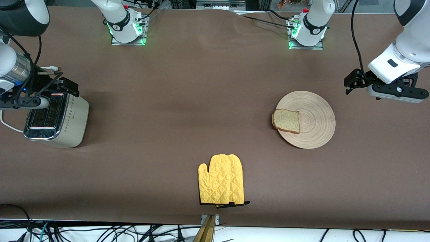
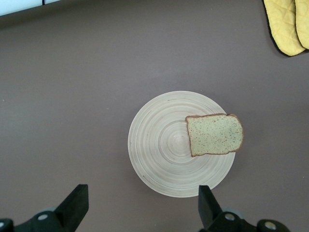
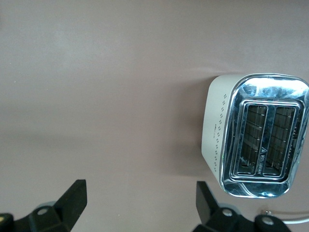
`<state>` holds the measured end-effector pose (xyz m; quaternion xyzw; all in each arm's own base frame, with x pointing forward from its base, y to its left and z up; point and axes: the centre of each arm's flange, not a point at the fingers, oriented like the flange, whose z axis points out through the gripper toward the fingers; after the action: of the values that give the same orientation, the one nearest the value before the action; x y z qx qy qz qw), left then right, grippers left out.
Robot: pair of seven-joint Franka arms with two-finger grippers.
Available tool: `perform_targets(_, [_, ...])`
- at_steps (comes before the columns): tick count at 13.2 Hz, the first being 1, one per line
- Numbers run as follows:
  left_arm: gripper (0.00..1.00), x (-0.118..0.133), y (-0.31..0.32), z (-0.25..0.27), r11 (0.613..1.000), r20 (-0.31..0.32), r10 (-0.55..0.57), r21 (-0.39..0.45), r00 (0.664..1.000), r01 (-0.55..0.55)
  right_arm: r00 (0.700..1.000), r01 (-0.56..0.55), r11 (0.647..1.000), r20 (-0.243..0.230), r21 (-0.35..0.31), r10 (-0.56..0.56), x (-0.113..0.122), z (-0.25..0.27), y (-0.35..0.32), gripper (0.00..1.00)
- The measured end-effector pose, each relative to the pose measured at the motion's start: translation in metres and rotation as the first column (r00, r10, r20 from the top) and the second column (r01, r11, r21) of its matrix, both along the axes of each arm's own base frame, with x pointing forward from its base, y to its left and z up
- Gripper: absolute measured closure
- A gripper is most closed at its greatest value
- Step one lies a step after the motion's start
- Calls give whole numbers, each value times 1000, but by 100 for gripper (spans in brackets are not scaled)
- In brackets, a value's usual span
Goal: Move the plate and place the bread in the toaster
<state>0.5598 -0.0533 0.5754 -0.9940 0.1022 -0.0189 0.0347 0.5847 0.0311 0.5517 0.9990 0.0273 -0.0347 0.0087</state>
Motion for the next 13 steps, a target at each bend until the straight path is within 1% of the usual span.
perform_targets(2, [0,0,-1,-1,1000,-5,0,-2,1000,0,1000,0,1000,0,0,0,0,0,0,0])
perform_targets(3, [0,-1,-3,-2,1000,-17,2,-2,1000,-2,1000,0,1000,0,0,0,0,0,0,0])
perform_targets(4, [0,-4,-6,-3,1000,-35,23,0,999,-23,1000,0,1000,0,0,0,0,0,0,0])
perform_targets(6, [0,-7,-11,-3,995,-48,98,-2,994,-98,1000,0,1000,1,0,0,0,0,0,0])
perform_targets(8, [0,-7,-13,-1,991,-48,127,-25,991,-129,1000,0,1000,2,0,0,0,0,0,0])
perform_targets(13, [0,-8,-20,9,986,-61,143,-76,988,-147,1000,0,1000,2,0,0,0,0,0,0])
